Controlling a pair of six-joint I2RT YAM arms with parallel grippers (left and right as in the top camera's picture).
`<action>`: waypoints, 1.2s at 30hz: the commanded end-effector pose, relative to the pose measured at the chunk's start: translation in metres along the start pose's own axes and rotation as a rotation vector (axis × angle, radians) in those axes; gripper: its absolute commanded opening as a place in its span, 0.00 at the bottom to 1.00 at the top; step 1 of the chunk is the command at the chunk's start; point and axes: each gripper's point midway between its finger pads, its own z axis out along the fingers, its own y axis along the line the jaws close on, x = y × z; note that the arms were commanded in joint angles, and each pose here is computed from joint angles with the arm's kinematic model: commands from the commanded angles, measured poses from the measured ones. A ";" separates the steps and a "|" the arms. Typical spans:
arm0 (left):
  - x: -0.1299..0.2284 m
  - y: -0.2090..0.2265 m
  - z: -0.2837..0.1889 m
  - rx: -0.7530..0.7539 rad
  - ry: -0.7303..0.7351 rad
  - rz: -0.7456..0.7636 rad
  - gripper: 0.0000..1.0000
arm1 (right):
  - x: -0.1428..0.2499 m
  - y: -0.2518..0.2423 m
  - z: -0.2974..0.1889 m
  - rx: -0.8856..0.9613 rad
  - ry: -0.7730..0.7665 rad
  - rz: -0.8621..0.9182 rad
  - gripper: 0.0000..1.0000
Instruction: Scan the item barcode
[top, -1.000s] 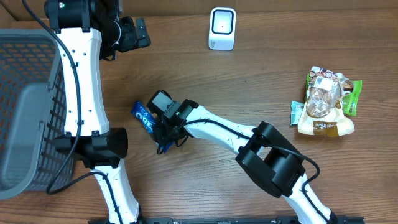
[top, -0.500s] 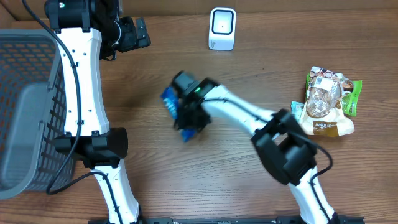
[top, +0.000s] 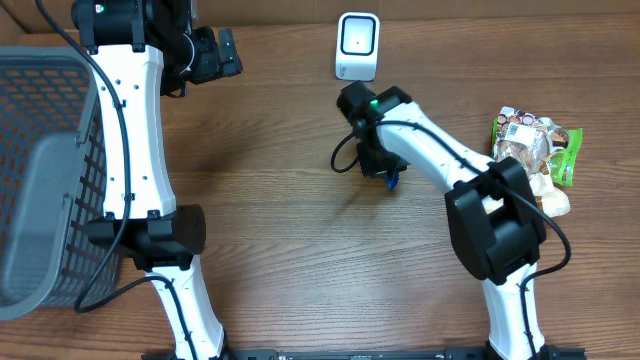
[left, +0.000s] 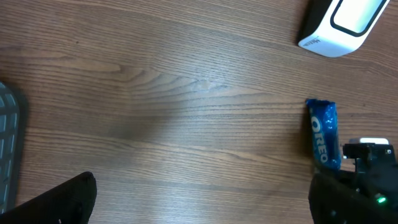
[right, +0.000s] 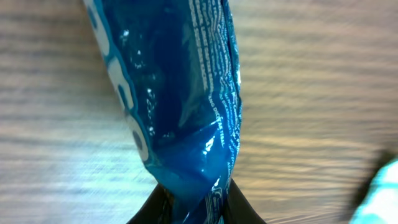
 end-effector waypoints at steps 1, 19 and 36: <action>-0.002 -0.002 -0.004 0.002 -0.016 -0.008 1.00 | -0.017 0.000 -0.033 0.121 -0.157 -0.024 0.06; -0.002 -0.002 -0.004 0.002 -0.016 -0.008 1.00 | 0.050 0.107 -0.042 0.129 -0.137 -0.351 0.70; -0.002 -0.002 -0.004 0.002 -0.016 -0.008 1.00 | -0.008 0.057 -0.131 -0.604 -0.124 -0.201 0.70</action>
